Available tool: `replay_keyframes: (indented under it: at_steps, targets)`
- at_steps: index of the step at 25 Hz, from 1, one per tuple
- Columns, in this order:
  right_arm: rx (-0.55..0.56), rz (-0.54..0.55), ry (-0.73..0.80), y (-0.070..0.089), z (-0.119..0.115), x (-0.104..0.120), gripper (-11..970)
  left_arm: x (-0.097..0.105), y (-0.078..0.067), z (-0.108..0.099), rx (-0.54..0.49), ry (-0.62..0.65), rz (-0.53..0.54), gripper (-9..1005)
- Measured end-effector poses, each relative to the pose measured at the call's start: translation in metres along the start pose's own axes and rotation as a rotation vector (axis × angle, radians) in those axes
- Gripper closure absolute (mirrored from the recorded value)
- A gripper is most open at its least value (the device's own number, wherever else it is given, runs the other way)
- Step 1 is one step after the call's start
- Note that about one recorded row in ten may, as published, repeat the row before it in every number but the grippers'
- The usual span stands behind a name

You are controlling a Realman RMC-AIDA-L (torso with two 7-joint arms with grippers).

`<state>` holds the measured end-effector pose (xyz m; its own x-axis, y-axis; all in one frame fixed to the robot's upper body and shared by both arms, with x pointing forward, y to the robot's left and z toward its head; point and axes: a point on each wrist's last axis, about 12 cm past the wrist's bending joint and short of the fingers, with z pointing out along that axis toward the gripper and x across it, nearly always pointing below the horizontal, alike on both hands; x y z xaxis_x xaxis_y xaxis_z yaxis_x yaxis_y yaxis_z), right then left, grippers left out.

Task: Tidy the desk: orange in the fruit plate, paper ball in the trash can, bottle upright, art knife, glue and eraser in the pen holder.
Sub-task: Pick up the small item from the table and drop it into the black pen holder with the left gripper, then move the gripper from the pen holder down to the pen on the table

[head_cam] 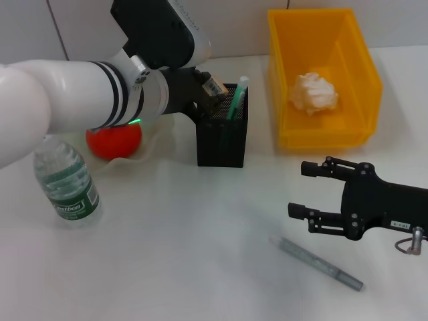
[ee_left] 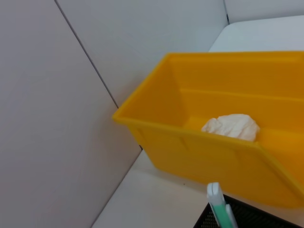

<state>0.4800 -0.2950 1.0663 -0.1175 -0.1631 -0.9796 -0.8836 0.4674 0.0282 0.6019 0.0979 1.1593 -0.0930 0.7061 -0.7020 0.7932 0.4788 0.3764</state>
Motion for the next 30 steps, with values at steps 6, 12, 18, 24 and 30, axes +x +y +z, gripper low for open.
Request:
replay_keyframes:
  at_steps: [6,12,18,24,30]
  targets:
    - [0.001,0.002,-0.004,0.0006,-0.0007,0.0002,192,-0.0013,0.0007,0.0002,-0.005,-0.007,0.001,598]
    - [0.001,0.002,-0.004,0.0005,-0.0007,0.0001,192,-0.0015,0.0002,0.0004,-0.004,-0.007,0.003,595]
    - [0.000,0.002,-0.004,0.0005,-0.0009,0.0000,192,-0.0016,-0.0053,0.0019,0.010,-0.002,0.026,587]
    - [0.001,0.003,-0.003,0.0008,-0.0018,0.0005,192,-0.0008,-0.0059,0.0021,0.006,-0.007,0.030,485]
    - [0.003,0.003,-0.004,0.0008,-0.0020,0.0005,192,-0.0006,-0.0054,0.0019,0.000,-0.013,0.024,432]
